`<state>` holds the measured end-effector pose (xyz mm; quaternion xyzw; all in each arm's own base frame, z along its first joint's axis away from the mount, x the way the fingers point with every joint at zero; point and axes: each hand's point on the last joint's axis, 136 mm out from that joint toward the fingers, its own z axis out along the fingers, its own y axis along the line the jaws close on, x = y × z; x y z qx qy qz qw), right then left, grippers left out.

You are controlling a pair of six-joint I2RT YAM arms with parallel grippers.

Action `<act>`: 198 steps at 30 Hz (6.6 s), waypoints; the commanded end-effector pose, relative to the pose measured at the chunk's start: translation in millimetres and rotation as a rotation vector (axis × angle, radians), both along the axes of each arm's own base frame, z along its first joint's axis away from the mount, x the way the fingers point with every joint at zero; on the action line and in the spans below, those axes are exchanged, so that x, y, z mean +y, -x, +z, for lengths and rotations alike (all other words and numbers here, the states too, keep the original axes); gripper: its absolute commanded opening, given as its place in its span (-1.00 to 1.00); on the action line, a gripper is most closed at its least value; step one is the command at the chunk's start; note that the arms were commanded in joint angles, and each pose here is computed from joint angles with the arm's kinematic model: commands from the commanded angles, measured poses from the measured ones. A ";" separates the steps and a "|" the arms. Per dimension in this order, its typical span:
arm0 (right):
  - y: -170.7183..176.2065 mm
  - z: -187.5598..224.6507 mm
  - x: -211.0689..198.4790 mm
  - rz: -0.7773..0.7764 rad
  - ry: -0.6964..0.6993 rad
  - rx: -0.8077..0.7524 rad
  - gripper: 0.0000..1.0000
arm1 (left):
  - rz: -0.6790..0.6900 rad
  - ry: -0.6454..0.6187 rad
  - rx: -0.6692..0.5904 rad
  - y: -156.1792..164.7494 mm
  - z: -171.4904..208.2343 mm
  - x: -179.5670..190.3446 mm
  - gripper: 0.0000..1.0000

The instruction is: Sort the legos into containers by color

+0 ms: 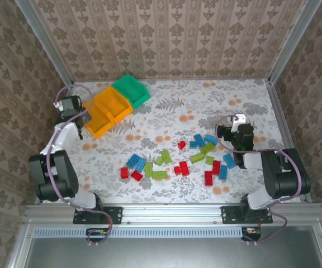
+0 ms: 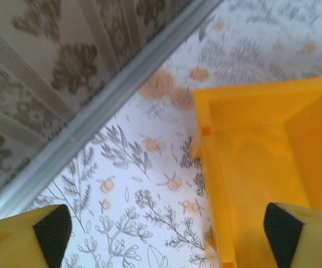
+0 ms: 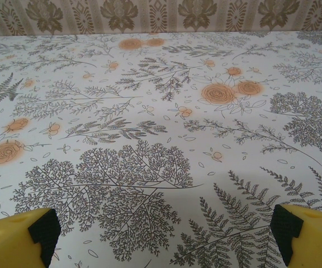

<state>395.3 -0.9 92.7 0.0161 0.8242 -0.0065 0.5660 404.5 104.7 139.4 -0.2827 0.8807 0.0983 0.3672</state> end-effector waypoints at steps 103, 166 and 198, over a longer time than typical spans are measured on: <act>49.4 -46.3 76.9 -0.310 -0.350 0.886 0.87 | -0.793 0.027 0.069 2.8 -18.6 -228.1 1.00; -70.7 27.8 176.5 0.033 -0.271 0.626 0.80 | -0.916 -0.082 0.170 42.3 -43.2 -275.0 1.00; 32.8 -6.3 181.2 0.180 -0.182 0.799 0.59 | -0.804 0.120 0.281 142.6 -78.0 -252.9 0.93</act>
